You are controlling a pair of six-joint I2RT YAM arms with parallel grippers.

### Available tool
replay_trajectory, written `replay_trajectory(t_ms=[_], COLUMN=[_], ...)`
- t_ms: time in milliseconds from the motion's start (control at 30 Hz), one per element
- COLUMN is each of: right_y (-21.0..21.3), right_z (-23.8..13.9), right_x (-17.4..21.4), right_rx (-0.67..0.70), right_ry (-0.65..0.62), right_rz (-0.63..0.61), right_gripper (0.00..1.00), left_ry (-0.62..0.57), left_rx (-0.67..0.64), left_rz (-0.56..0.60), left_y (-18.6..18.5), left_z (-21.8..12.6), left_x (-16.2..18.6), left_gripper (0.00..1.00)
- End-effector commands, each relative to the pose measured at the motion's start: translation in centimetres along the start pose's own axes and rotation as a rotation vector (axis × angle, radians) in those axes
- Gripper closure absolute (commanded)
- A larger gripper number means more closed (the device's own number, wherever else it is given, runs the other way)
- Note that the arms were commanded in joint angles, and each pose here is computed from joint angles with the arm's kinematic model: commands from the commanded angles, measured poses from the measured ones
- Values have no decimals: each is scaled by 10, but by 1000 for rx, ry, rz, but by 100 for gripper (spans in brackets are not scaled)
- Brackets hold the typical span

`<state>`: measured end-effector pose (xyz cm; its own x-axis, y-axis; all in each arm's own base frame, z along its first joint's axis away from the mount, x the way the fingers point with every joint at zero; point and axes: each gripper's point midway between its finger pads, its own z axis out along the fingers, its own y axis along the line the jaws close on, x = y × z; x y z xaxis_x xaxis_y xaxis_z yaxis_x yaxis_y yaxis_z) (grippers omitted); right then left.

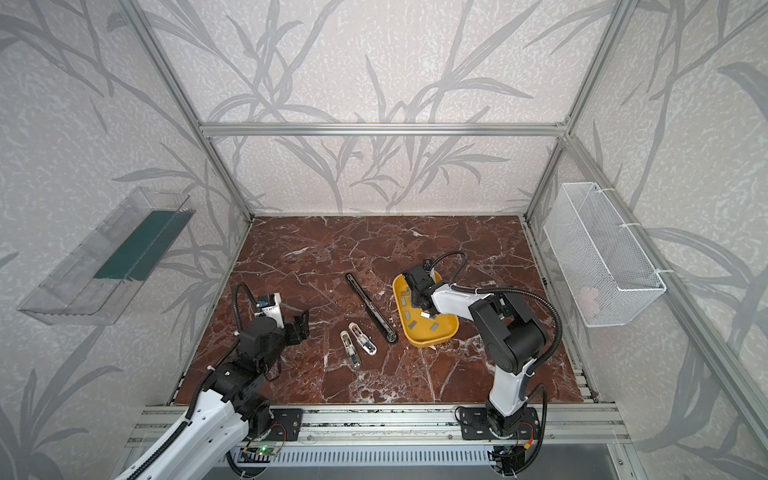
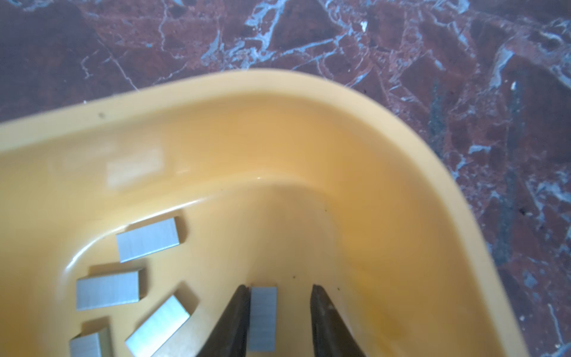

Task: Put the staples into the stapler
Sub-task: 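Close the right gripper on one grey staple strip in the tray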

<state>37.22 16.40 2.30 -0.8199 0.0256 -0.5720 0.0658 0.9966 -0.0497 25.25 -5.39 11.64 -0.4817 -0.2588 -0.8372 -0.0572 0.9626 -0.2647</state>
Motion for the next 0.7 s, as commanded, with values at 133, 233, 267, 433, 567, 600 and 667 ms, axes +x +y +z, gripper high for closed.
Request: replay_trajectory(t_ms=[133, 233, 267, 433, 567, 600, 667], right_y=[-2, 0, 0, 0, -1, 0, 1], right_z=[3, 5, 6, 6, 10, 11, 12], right_x=[9, 11, 12, 15, 19, 19, 21], right_rx=[10, 5, 5, -2, 2, 2, -3], right_ry=[51, 62, 63, 66, 77, 78, 82], right_rz=[-12, -8, -4, 3, 4, 7, 9], right_gripper=[72, 73, 73, 73, 74, 74, 74], left_ry=[-26, -27, -28, -28, -26, -26, -27], left_rx=[5, 5, 5, 7, 7, 7, 6], left_rz=[-10, -9, -11, -10, -10, -10, -10], left_y=[-2, -2, -2, -2, -2, -2, -2], left_z=[-2, -2, -2, -2, -2, -2, -2], left_x=[-8, -8, -9, -9, -8, -8, -8], left_gripper=[22, 22, 22, 22, 22, 22, 22])
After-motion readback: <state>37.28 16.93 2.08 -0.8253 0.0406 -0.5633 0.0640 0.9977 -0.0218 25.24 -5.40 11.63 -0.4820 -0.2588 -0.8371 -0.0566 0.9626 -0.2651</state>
